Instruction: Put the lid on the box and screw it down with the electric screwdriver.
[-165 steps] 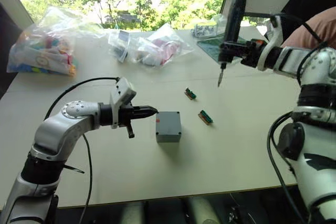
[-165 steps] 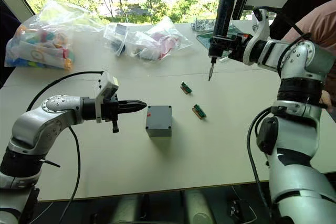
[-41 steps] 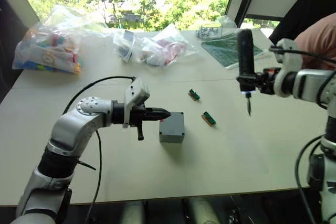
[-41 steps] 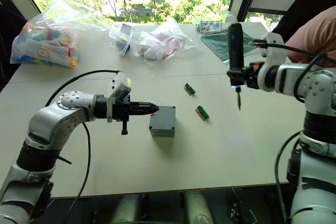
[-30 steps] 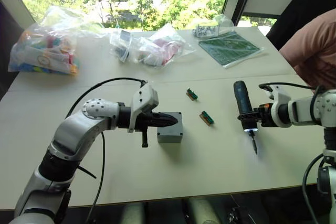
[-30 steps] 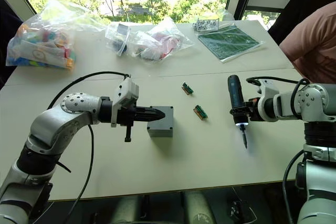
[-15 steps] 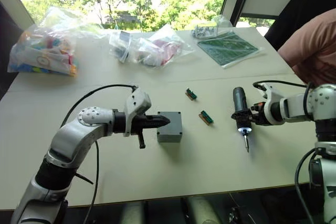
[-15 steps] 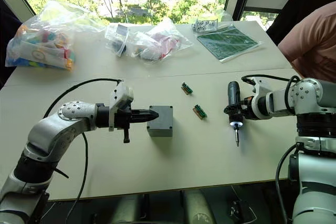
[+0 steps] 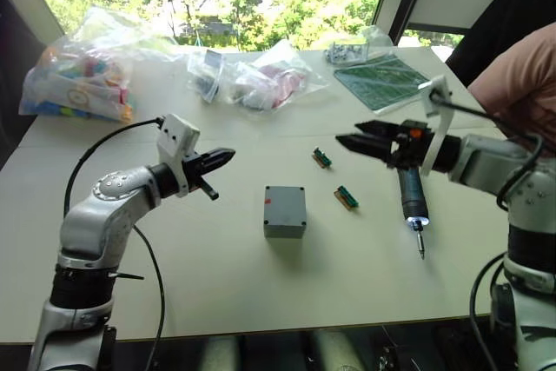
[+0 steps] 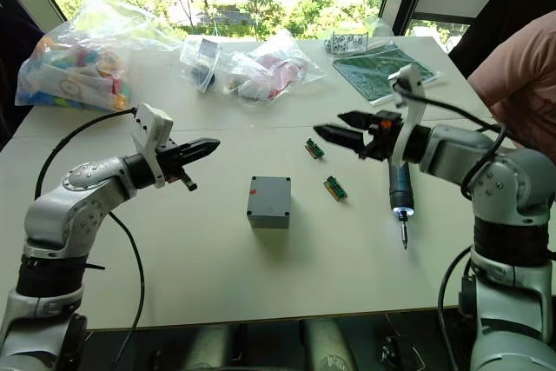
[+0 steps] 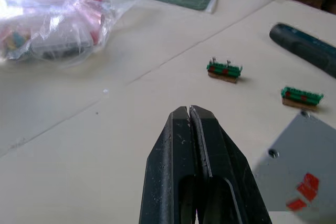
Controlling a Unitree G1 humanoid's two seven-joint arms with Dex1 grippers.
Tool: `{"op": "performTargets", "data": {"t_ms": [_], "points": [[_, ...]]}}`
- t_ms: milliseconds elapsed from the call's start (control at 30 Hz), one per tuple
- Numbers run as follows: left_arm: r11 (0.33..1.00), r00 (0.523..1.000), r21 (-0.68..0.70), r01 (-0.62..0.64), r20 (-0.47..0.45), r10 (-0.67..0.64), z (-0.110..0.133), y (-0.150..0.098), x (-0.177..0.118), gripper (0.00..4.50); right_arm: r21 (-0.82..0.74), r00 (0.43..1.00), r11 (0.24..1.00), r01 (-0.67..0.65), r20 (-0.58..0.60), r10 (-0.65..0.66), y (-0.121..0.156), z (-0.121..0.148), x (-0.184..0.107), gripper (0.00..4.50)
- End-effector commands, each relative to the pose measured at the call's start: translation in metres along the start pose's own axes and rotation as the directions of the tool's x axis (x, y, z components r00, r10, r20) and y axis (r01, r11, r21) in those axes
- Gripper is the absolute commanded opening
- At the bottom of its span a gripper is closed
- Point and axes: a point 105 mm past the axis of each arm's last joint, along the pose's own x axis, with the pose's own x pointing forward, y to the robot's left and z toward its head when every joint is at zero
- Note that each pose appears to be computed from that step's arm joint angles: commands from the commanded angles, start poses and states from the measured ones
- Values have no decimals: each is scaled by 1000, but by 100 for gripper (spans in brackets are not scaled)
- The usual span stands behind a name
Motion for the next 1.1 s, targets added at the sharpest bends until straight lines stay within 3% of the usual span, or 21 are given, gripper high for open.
{"op": "performTargets", "data": {"t_ms": [33,200,533,767,1000,1100], "points": [[992,990,66,111,-99,-104,-13,-20,3,0,-127,988,983,-134,-92,123,29,-25,13,427],[975,971,115,188,-172,-167,-27,-32,12,0,-138,978,975,-176,-133,158,33,-50,29,427],[947,964,220,236,-178,-199,-20,-27,46,0,-168,959,948,-270,-139,248,49,-52,53,427],[929,959,248,275,-143,-246,-10,-31,69,0,-125,926,922,-366,-154,346,70,-51,49,427],[942,982,293,161,-141,-124,-4,-2,60,0,-198,960,952,-235,-199,195,44,-49,29,427],[936,977,302,180,-168,-133,-7,-4,47,0,-233,968,958,-168,-221,116,26,-51,23,427]]}}
